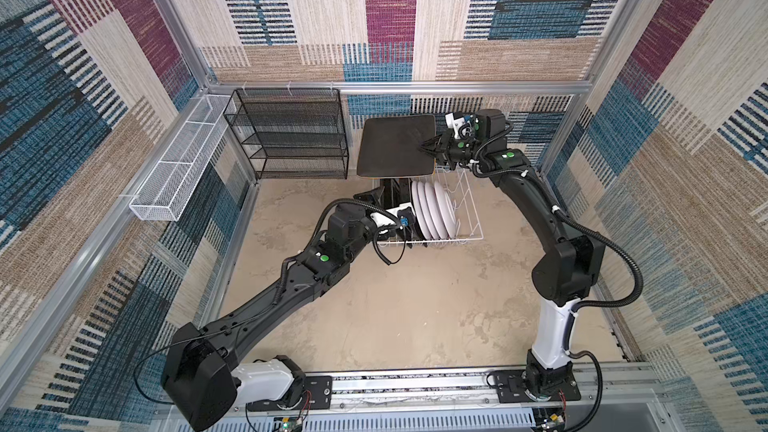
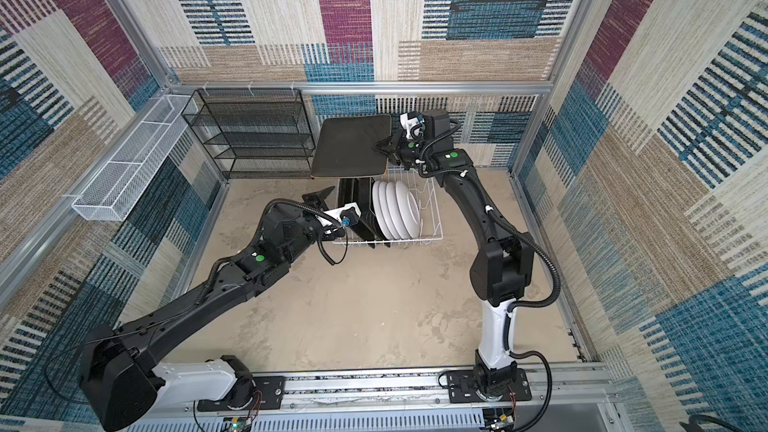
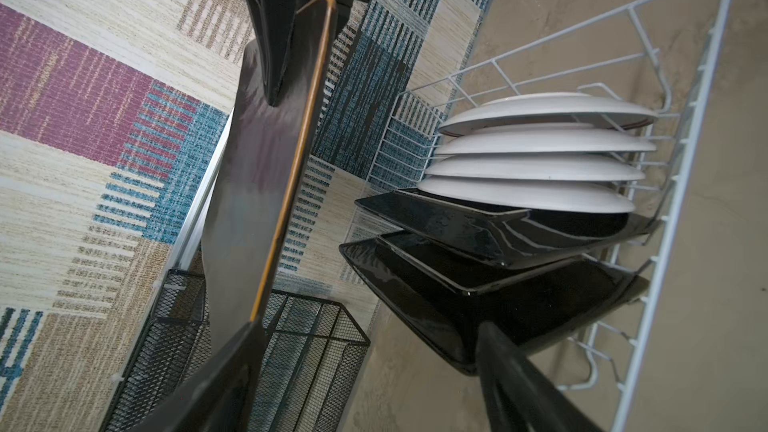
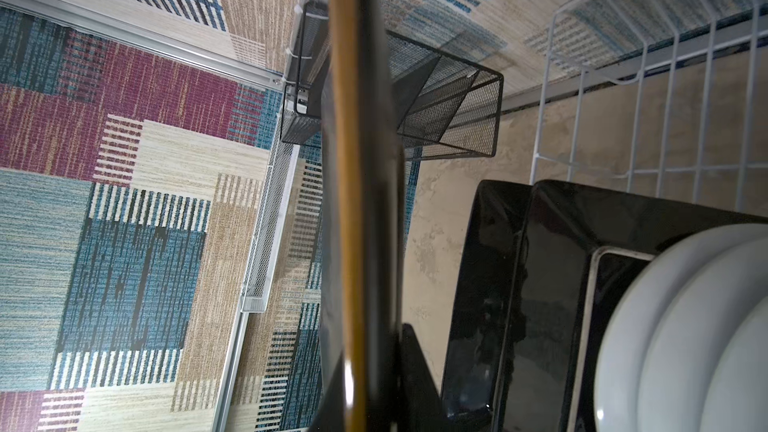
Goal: Unload the plates from the dish rack
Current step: Pass a plate.
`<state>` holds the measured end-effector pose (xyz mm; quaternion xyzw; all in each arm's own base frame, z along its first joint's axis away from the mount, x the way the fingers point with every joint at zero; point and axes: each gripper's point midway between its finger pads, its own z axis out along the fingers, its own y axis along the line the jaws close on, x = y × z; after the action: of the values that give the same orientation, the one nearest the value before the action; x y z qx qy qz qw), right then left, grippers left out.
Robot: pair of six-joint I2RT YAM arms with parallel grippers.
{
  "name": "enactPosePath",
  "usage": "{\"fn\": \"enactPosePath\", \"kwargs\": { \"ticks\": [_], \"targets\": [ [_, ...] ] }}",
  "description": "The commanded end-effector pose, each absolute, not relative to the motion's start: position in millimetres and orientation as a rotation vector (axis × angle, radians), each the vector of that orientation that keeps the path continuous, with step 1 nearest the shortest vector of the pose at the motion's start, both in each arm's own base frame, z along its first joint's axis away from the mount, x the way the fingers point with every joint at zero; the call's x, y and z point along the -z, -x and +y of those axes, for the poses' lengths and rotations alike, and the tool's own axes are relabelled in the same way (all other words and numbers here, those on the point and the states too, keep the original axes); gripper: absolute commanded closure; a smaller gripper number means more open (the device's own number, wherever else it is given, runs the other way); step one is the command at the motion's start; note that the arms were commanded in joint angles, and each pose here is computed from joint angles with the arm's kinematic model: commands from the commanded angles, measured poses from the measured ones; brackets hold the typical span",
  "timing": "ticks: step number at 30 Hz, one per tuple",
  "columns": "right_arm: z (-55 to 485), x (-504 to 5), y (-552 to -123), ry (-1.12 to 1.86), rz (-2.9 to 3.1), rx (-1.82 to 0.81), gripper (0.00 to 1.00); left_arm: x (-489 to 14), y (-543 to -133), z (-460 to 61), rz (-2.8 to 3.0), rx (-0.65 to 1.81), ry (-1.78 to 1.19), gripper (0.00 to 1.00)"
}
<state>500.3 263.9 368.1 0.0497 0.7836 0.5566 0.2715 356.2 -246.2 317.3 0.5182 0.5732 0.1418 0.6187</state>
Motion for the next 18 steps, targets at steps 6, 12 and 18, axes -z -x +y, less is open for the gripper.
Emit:
{"fn": "enactPosePath", "kwargs": {
  "ticks": [6,12,18],
  "targets": [
    [250.5,-396.0,-505.0,-0.039,1.963,-1.419,1.0,-362.7,-344.5,-241.8,1.518,0.007,-0.941,0.18],
    [241.2,-396.9,-494.3,-0.028,1.916,-1.358,1.0,-388.9,-352.5,-233.0,1.701,0.217,-0.773,0.18],
    [232.9,-401.6,-477.6,0.014,1.862,-1.315,1.0,-400.5,-361.9,-222.3,1.878,0.493,-0.585,0.18]
  ]
}}
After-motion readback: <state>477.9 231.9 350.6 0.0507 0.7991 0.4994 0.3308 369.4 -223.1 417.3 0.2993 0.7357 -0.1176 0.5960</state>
